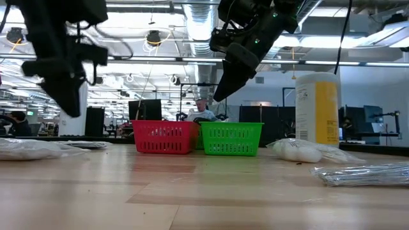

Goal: Pick & Place Travel size toiletries
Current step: Put the black hairbrush into the top green bin

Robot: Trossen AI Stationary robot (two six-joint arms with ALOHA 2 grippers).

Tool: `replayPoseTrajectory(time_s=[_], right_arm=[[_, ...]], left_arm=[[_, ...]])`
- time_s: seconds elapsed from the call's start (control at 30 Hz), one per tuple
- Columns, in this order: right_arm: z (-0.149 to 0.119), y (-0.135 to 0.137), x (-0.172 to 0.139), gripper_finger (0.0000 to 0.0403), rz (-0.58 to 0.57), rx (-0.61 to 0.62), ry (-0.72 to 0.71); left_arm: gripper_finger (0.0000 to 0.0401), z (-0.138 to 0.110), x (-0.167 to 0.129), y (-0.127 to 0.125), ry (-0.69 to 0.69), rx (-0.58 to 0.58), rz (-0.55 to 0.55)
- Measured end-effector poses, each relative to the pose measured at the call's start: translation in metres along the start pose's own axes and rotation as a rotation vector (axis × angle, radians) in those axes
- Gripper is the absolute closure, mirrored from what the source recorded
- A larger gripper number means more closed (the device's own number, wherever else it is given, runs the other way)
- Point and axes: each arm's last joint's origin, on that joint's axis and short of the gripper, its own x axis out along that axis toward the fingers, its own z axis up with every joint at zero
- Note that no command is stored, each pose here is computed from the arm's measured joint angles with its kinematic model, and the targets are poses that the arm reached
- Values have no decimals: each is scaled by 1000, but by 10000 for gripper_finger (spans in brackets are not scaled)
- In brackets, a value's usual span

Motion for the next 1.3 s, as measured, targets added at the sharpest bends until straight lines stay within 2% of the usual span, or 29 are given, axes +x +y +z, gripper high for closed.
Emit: replayPoseTrajectory(time_s=[0.17,0.43,0.57,0.9,1.3], right_arm=[[0,0,0,230,0,0,-3],[2,-2,0,234,-5,9,-24],[3,-2,0,236,-5,10,-32],[5,-2,0,237,-6,20,-51],[5,-2,0,237,-6,20,-55]], left_arm=[[265,-16,13,2,81,22,-4],[265,-24,21,4,111,28,12],[265,-24,21,4,113,4,19],[265,-25,32,14,124,-95,128],[265,-26,56,4,254,-11,186]])
